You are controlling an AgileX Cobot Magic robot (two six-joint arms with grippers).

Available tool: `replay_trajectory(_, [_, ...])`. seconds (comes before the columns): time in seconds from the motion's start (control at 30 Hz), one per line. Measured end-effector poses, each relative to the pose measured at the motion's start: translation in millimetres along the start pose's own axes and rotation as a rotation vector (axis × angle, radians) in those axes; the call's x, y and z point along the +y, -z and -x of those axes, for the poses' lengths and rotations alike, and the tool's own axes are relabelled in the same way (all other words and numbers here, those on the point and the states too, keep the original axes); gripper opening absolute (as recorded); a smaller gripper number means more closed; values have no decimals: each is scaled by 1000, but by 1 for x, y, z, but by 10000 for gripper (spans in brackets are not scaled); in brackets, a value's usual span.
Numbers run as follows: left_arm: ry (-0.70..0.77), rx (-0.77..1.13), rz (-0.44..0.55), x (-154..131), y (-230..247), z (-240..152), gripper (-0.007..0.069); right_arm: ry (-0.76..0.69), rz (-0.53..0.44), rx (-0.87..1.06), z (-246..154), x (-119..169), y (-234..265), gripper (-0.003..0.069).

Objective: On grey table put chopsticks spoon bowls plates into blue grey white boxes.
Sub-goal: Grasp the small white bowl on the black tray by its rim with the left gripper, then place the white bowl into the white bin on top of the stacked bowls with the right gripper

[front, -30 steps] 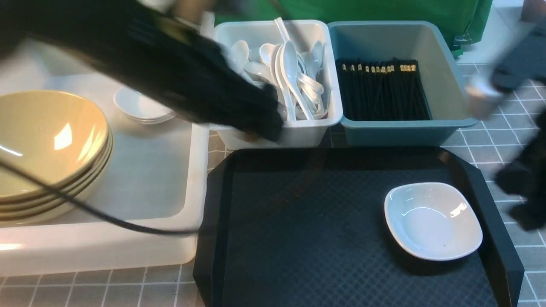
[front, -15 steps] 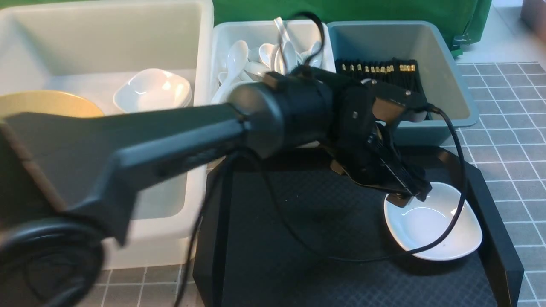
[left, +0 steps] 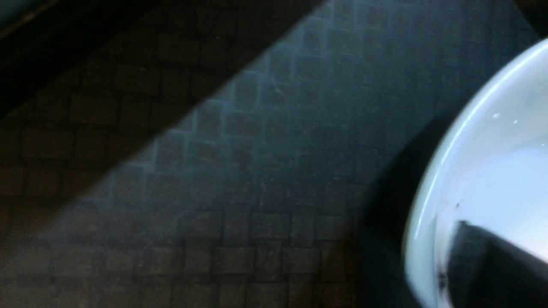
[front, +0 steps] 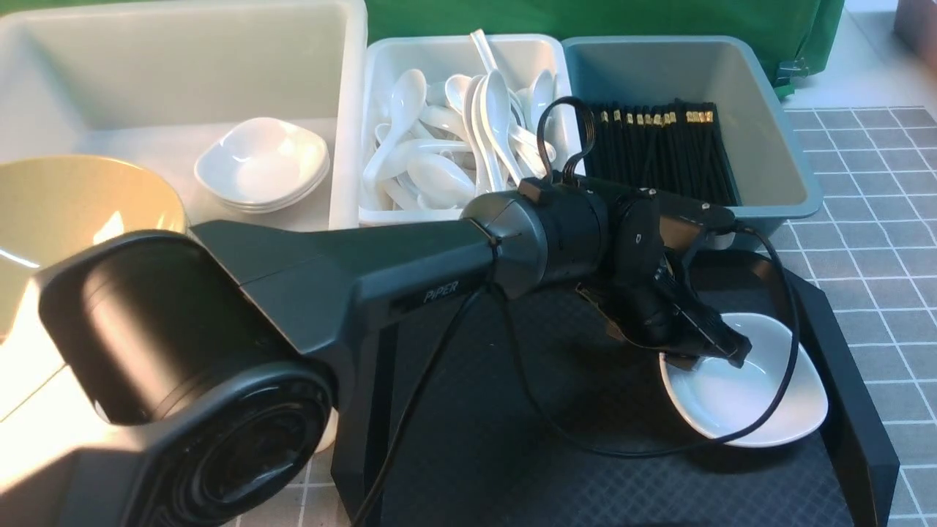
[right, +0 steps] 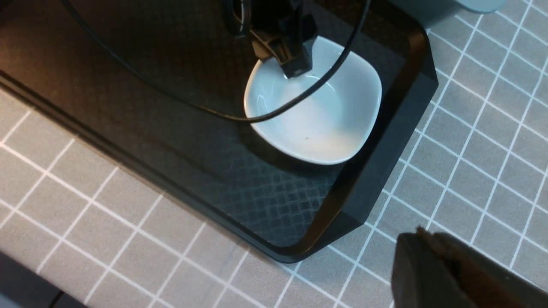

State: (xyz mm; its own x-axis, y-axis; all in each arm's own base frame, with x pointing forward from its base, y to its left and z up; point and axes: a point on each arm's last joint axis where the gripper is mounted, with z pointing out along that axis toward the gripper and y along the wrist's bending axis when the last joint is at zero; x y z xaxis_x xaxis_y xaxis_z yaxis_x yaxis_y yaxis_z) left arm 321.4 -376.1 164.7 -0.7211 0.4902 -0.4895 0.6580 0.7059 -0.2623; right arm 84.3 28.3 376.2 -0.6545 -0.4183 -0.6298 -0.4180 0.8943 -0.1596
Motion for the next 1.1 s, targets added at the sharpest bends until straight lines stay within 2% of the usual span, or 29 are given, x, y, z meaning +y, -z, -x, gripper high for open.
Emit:
replay_trajectory(0.03, [11, -8, -10, -1, 1, 2, 89, 0, 0, 0, 0, 0, 0, 45])
replay_trajectory(0.07, [8, -18, -18, -2, 5, 5, 64, 1, 0, 0, 0, 0, 0, 45])
replay_trajectory(0.2, [-58, -31, -24, -8, 34, 15, 15, 3, 2, 4, 1, 0, -1, 45])
replay_trajectory(0.3, [-117, -63, 6, -2, 89, 28, 4, 42, 52, 35, 10, 5, -7, 45])
replay_trajectory(0.33, [-116, -69, 11, 1, 94, 29, 4, 47, 53, 37, 11, 5, -7, 46])
replay_trajectory(0.4, [-135, -164, 58, 11, 162, 41, 2, 95, 142, 47, 30, 13, -16, 45])
replay_trajectory(0.5, [-127, -259, 141, 31, 237, 43, 2, 129, 220, 13, 56, 20, -26, 46])
replay_trajectory(0.6, [-66, -327, 241, 60, 301, 32, 2, 147, 277, -30, 77, 25, -32, 46])
replay_trajectory(0.67, [40, -360, 369, 99, 351, 7, 2, 180, 325, -75, 102, 33, -39, 46])
replay_trajectory(0.7, [38, -365, 371, 98, 353, 8, 2, 180, 325, -77, 103, 33, -40, 46])
replay_trajectory(0.77, [192, -388, 499, 146, 386, -24, 2, 231, 363, -120, 128, 48, -44, 46])
replay_trajectory(0.83, [281, -396, 539, 171, 394, -40, 2, 267, 394, -137, 144, 61, -51, 46])
replay_trajectory(0.87, [289, -402, 540, 173, 395, -41, 2, 275, 400, -140, 145, 63, -51, 46])
replay_trajectory(0.9, [340, -401, 555, 192, 393, -50, 2, 296, 417, -155, 156, 72, -55, 46])
replay_trajectory(0.93, [357, -403, 558, 198, 392, -53, 2, 305, 422, -164, 161, 76, -56, 46])
replay_trajectory(1.0, [433, -413, 545, 230, 377, -59, 2, 326, 429, -193, 182, 87, -65, 46])
replay_trajectory(1.1, [472, -415, 535, 253, 361, -60, 2, 332, 431, -220, 202, 94, -71, 46])
